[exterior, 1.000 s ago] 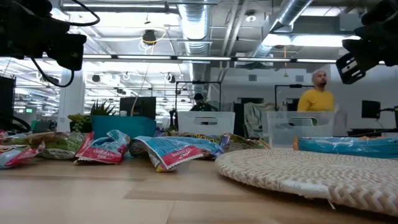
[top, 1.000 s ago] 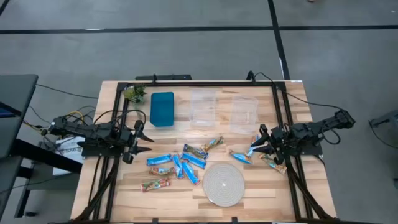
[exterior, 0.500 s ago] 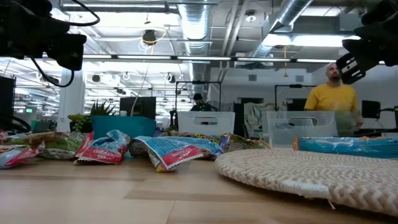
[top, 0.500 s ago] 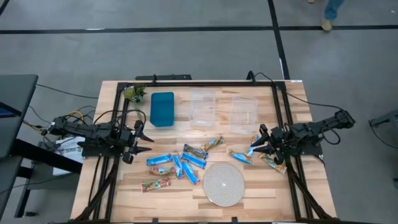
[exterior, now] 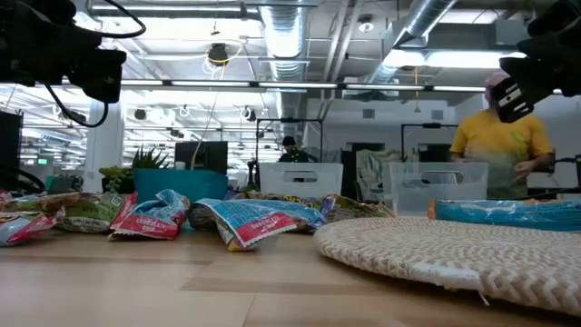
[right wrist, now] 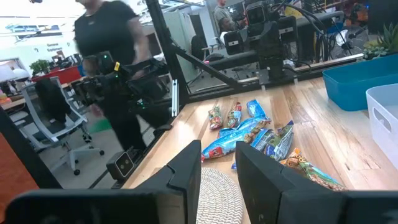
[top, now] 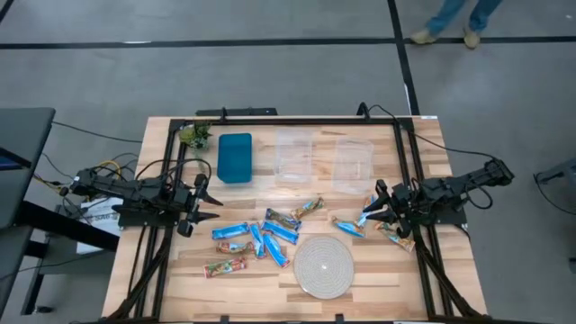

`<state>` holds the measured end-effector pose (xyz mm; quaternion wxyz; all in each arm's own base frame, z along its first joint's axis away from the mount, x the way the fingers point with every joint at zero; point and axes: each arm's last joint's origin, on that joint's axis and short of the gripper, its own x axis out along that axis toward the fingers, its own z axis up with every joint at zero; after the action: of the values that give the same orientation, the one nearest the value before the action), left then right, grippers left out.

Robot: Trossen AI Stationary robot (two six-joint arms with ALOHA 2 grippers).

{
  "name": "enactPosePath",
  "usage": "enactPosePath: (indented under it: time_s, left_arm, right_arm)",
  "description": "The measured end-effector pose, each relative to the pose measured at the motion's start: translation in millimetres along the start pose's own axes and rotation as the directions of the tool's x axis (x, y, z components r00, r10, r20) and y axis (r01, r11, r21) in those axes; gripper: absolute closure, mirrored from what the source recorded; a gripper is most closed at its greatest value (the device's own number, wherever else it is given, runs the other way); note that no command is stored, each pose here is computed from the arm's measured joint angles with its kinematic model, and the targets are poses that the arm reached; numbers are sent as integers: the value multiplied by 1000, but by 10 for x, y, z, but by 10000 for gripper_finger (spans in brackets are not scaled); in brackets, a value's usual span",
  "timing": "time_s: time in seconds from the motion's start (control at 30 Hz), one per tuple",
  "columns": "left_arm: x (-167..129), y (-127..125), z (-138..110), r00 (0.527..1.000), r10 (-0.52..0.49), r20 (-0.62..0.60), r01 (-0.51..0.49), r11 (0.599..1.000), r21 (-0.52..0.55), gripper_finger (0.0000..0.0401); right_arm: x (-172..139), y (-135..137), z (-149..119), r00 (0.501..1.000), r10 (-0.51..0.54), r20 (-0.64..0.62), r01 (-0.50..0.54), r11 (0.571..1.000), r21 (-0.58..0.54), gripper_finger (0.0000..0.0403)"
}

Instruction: Pick and place Granola Bars by type

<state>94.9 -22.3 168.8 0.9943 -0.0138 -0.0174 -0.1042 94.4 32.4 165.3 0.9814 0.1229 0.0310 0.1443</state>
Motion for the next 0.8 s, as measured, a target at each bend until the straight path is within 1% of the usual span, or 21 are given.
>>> enactPosePath:
  time_s: [0.6, 0.63, 0.67, 0.7, 0.73, 0.77, 0.8]
  left_arm:
    - [0, 0, 1, 1000, 0, 1, 0, 1000, -2, 246]
    - [0, 0, 2, 1000, 0, 2, 0, 1000, -20, 246]
    - [0, 0, 3, 1000, 0, 3, 1, 998, -60, 246]
    - [0, 0, 5, 1000, 3, 6, -2, 992, -124, 246]
    - [0, 4, 12, 1000, 16, 13, -13, 978, -209, 246]
    - [0, 8, 21, 999, 32, 23, -23, 950, -311, 246]
    - [-1, 13, 26, 998, 48, 28, -32, 909, -416, 246]
  right_arm:
    - [0, 0, 0, 1000, 0, 0, 0, 1000, 0, 310]
    - [0, 0, 0, 1000, 0, 0, 0, 1000, 0, 310]
    - [0, 0, 0, 1000, 0, 0, 0, 1000, 0, 310]
    - [0, 0, 0, 1000, 0, 0, 0, 1000, 0, 310]
    - [0, 0, 0, 1000, 0, 0, 0, 1000, 0, 310]
    - [0, 0, 0, 1000, 0, 0, 0, 1000, 0, 310]
    - [0, 0, 0, 1000, 0, 0, 0, 1000, 0, 310]
